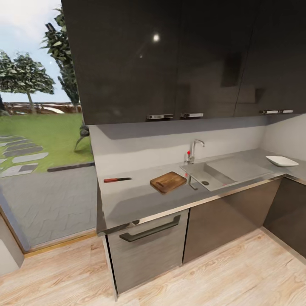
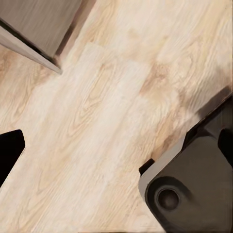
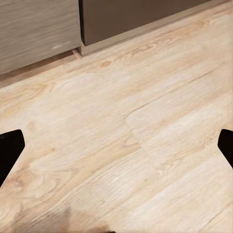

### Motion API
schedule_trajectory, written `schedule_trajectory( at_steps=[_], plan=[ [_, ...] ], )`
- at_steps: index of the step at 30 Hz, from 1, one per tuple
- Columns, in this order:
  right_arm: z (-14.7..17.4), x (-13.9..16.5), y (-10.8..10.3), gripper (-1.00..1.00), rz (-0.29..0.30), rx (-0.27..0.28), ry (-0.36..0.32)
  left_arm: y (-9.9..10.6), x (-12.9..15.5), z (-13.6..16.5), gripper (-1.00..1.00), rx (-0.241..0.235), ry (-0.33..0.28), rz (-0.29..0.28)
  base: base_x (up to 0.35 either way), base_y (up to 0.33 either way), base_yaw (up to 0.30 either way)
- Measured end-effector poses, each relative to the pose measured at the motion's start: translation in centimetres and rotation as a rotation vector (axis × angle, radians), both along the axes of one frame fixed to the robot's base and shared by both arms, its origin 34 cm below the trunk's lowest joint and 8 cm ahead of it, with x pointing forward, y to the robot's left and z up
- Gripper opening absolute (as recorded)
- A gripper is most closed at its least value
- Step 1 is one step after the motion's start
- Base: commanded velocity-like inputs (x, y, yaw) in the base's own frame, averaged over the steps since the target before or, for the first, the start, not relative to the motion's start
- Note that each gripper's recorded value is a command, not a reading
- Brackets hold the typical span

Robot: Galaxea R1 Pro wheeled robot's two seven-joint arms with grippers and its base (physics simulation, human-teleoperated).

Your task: In the kitchen, take the Vidalia onion out of the sink, dice it on the chopping board with the paring knife, put the diced onion into the bowl on the countertop, then place both the paring knife and the chopping board into the sink.

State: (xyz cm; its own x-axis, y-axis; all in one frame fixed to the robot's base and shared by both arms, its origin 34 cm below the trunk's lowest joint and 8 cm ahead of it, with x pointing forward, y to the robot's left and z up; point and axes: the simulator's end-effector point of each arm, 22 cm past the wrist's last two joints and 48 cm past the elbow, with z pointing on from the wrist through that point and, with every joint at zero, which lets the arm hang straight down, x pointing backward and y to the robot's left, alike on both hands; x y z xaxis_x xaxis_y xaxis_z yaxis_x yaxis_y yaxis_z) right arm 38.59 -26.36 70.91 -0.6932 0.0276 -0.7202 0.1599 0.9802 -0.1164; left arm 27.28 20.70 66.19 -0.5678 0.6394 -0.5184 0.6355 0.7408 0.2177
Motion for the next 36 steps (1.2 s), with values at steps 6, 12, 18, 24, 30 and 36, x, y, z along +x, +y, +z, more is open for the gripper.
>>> schedule_trajectory(
  at_steps=[6,12,18,24,30,36],
  plan=[
    [-0.1,-0.2,0.0,1.00,0.001,-0.001,0.005,1.0,-1.0,-0.4,1.00,0.028,0.017,-0.036,0.000,0.000,0.000],
    [-0.4,-0.5,0.0,1.00,0.002,-0.001,0.013,1.2,-1.1,-0.5,1.00,0.032,0.020,-0.040,-0.194,0.000,0.000],
    [-0.4,-0.5,0.0,1.00,0.002,0.000,0.015,1.4,-1.4,-0.6,1.00,0.038,0.026,-0.039,-0.322,0.000,0.000],
    [-0.4,-0.6,0.0,1.00,0.002,0.000,0.016,2.0,-1.9,-0.9,1.00,0.050,0.037,-0.040,-0.337,0.000,0.000],
    [-0.4,-0.6,0.0,1.00,0.002,0.000,0.015,2.0,-1.9,-0.9,1.00,0.051,0.038,-0.040,-0.298,0.000,0.000],
    [-0.5,-0.7,0.0,1.00,0.002,0.000,0.019,1.3,0.3,0.1,1.00,0.050,-0.031,-0.012,-0.055,0.000,0.000]
  ],
)
